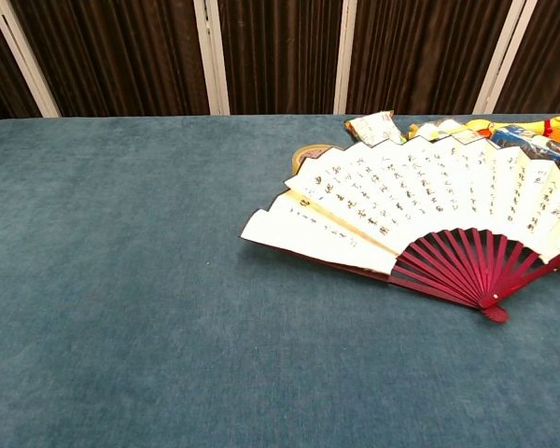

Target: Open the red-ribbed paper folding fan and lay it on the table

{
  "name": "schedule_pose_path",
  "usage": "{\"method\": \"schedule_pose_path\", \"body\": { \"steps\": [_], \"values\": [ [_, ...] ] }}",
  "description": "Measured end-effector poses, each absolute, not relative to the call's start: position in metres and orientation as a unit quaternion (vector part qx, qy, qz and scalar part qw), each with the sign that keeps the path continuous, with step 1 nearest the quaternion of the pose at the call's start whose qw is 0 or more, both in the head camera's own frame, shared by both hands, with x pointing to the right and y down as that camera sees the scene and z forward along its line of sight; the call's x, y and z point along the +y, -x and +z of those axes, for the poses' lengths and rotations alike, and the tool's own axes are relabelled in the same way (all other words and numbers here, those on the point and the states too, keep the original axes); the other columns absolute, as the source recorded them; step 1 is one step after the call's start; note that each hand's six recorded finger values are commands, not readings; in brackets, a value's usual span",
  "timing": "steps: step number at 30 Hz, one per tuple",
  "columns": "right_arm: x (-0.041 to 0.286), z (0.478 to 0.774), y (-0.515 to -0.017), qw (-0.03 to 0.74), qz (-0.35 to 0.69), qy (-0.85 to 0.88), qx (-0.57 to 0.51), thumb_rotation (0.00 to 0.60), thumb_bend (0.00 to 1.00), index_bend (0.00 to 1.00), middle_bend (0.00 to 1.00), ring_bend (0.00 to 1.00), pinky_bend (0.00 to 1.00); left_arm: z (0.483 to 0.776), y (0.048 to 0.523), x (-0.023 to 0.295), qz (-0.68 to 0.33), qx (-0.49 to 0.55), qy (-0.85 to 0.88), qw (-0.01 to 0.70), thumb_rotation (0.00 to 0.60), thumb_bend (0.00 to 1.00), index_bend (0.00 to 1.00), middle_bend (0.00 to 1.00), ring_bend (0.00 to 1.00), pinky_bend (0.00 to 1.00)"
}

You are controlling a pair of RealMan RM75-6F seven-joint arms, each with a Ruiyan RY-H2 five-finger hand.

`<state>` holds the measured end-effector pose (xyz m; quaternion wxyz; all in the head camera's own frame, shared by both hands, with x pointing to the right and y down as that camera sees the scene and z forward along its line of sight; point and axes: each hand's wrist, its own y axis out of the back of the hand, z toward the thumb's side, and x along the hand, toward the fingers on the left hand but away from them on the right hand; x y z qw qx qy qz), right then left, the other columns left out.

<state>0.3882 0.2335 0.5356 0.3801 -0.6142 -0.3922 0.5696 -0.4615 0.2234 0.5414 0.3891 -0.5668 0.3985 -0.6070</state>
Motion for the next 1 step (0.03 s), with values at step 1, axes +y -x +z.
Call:
{"method": "schedule_pose_path", "body": {
  "steps": [1],
  "values": [
    [0.2336, 0.5352, -0.3891, 0.383, 0.570, 0.612, -0.394, 0.600, 0.26, 0.00, 0.05, 0.16, 0.09, 0.5409, 0.4613, 0.2236, -0.604, 0.399, 0.568, 0.391, 0.600, 0.39, 0.06, 0.00, 0.00, 0.00]
  ]
}}
